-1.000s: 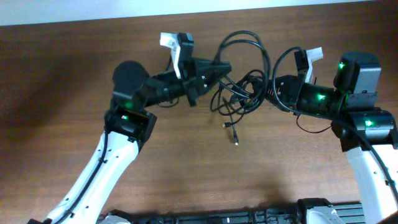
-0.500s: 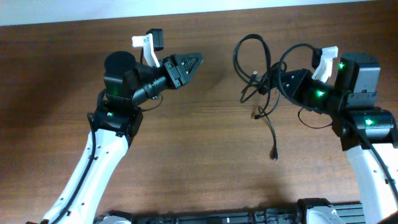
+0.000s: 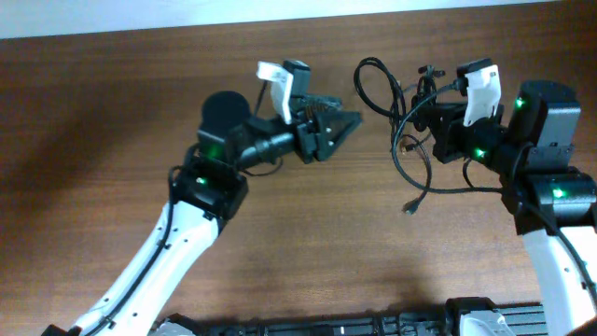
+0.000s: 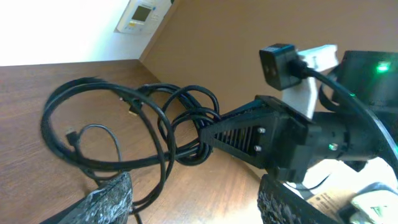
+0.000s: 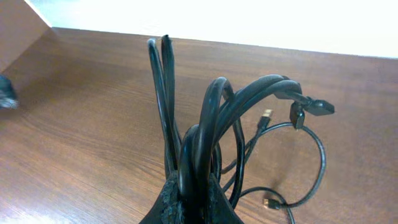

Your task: Untangle cables

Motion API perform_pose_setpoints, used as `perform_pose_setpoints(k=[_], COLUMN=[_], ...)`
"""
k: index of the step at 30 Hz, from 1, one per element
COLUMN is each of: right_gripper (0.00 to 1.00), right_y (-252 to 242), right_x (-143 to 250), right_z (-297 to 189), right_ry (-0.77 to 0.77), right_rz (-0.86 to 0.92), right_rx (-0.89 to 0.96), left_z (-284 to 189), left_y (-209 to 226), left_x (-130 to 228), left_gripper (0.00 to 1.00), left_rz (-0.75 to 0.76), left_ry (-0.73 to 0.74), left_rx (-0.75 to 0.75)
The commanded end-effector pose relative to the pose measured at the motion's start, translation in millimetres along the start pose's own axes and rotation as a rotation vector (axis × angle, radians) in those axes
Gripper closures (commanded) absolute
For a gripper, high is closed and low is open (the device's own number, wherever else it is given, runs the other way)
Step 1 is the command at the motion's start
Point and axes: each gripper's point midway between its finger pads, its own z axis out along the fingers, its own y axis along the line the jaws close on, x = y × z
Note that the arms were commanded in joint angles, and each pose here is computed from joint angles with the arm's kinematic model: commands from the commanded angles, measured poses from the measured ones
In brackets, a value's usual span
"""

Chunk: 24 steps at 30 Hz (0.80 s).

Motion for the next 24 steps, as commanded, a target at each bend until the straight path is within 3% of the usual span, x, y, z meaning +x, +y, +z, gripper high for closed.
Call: perform_pose_setpoints(k=[1,7,12,14,19,21,24], right_gripper=[0.96,0.96,0.96,0.96,0.96,0.96,0.96], right_y=[31,68,71,71,62,60,57], right_x=[-10,-10,-15,-22,-31,-31,-26], right_z=[-11,-22,-27,-28,-25,-24,-22], right_ry=[-0.051,-0.046,-0.047,-0.057,-0.044,-0.034,-0.006], right_rz=[-0.074,0.019,0.120,0.202,0.508,0.562,0.659], right_rx=[-0.160,-0.382,-0.393,-0.397,-0.357,-0.351,-0.329], left_z=[7,7,-29,-41,-32,-33,-48], left_y=[-7,14,90,106,90,79,49], left_x=[-12,-15,2,14,28,19,-11], left_gripper=[0.34,0.40,0.48,0.49,0.50,0.53,0.50], left_rz=[0.051,0.040,-0.018,-0.027,0.002,0.056,0.198], left_ry=[-0.080,-0.140,-0.146,-0.108,-0.011,-0.023,-0.092], left_rx=[-0.081,-0.244,-0.688,-0.789,-0.686,-0.651,-0.607])
